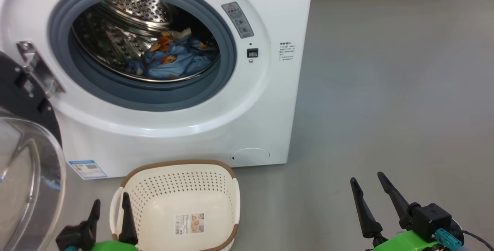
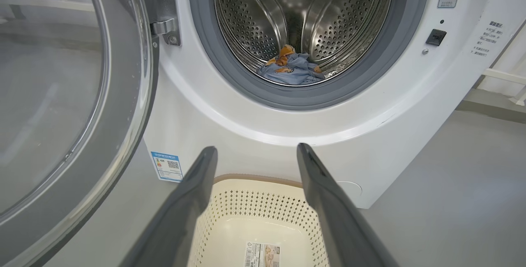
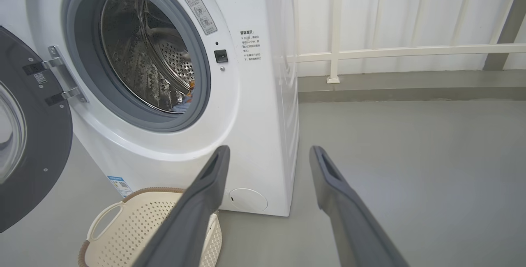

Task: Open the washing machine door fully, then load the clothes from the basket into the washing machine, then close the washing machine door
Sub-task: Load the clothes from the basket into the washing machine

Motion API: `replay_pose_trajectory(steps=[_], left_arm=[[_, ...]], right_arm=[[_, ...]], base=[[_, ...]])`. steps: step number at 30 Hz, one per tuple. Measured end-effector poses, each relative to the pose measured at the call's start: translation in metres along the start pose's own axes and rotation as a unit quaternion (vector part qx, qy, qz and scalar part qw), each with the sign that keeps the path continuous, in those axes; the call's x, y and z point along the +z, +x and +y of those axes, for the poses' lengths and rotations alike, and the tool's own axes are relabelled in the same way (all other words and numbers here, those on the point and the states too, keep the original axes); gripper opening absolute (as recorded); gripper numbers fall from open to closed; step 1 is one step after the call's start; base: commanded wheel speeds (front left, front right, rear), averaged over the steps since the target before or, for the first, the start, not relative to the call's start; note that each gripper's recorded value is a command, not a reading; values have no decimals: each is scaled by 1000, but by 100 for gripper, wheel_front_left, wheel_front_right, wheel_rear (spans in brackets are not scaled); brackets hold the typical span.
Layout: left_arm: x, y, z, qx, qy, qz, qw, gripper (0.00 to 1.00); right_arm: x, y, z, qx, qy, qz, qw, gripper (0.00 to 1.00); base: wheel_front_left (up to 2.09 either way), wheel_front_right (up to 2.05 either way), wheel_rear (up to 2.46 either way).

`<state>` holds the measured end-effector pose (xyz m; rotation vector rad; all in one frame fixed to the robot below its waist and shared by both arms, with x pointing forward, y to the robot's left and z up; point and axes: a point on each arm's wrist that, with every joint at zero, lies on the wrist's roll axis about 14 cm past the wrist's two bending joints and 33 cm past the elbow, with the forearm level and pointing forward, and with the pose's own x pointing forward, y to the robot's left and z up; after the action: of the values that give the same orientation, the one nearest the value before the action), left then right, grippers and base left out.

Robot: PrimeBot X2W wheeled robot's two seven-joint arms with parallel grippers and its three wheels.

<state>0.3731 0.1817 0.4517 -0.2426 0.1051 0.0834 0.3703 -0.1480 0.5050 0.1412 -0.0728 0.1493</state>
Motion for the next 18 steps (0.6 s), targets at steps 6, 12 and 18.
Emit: replay_pose_trajectory(steps=[6,12,18], left_arm=[[1,-17,8,12,2,-7,1000,100],[-5,-31,8,13,3,-2,1000,100],[-4,-40,9,16,3,-5,1000,100]], right_arm=[[5,1,6,9,-1,-7,1000,100],[7,-1,13,19,-1,-11,1000,100],[6,-8,12,16,-4,-8,1000,100]], base=[[0,0,0],[0,0,0],[0,0,0]])
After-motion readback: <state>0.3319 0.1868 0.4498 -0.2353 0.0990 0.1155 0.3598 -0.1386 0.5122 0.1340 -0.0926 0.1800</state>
